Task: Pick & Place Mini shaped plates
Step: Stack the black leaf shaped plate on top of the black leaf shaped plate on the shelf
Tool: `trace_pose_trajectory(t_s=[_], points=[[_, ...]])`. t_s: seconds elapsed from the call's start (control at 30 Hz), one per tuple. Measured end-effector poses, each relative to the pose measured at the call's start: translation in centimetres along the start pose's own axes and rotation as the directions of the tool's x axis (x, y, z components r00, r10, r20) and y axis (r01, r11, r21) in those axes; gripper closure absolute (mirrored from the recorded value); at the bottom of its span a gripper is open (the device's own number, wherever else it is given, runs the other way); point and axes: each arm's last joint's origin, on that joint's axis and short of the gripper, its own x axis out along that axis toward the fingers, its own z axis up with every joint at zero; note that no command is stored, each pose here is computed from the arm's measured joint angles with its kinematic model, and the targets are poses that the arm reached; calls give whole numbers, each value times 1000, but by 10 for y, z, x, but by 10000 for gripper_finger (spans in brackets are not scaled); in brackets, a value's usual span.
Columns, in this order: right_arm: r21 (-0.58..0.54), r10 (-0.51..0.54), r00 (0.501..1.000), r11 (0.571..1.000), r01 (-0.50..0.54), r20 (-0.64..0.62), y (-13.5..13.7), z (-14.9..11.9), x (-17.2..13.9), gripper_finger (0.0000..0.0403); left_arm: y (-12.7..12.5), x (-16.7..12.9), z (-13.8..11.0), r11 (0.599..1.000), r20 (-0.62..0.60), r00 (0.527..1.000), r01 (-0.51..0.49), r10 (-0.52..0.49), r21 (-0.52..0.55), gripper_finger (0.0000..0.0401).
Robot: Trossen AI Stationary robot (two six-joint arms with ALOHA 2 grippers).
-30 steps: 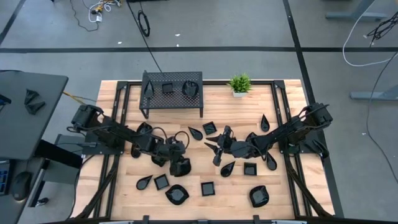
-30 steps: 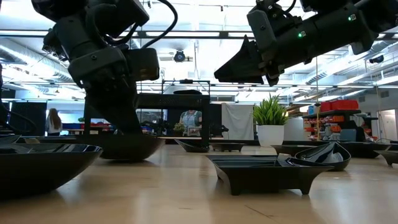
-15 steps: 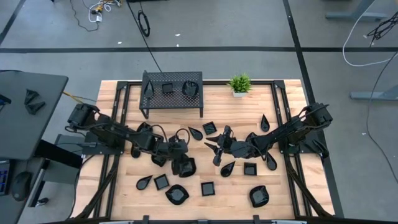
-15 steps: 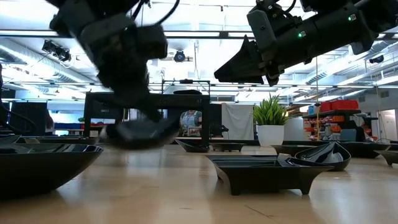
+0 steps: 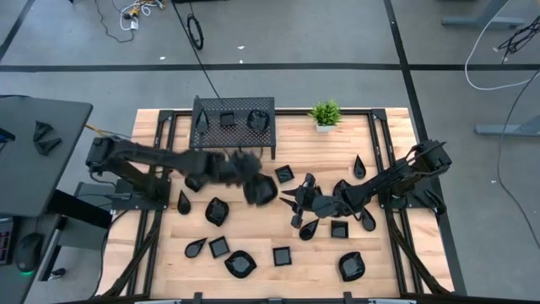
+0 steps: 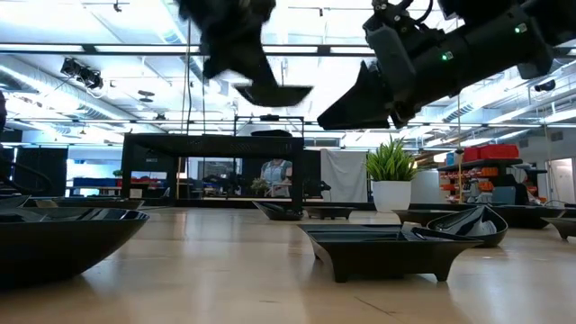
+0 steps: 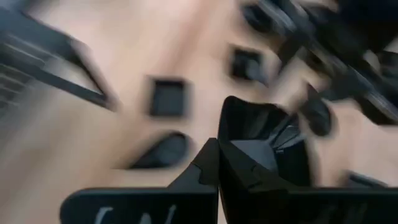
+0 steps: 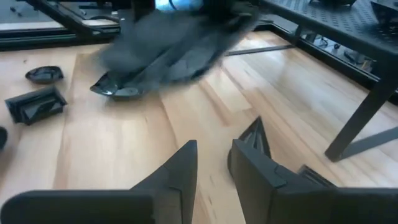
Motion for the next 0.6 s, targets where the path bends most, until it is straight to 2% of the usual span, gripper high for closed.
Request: trace_pose_trajectory(t_s=[0.17,0.27,0.4,0.5,0.6], points=[[0,6,1000,1000,-6,1,2,0,-1,300,47,-24,64,990,110,985,-127,133,-59,400],[8,8,1000,1000,-8,13,2,1,-1,300,86,-30,85,968,148,962,-208,228,-137,400],[12,9,1000,1000,-9,16,2,1,-1,300,138,-27,90,915,128,930,-300,343,-271,400],[15,10,1000,1000,-10,19,2,2,-1,300,167,-17,83,875,107,920,-315,376,-366,399],[14,11,1000,1000,-11,20,2,2,-1,300,184,-7,77,855,114,920,-295,374,-426,398]])
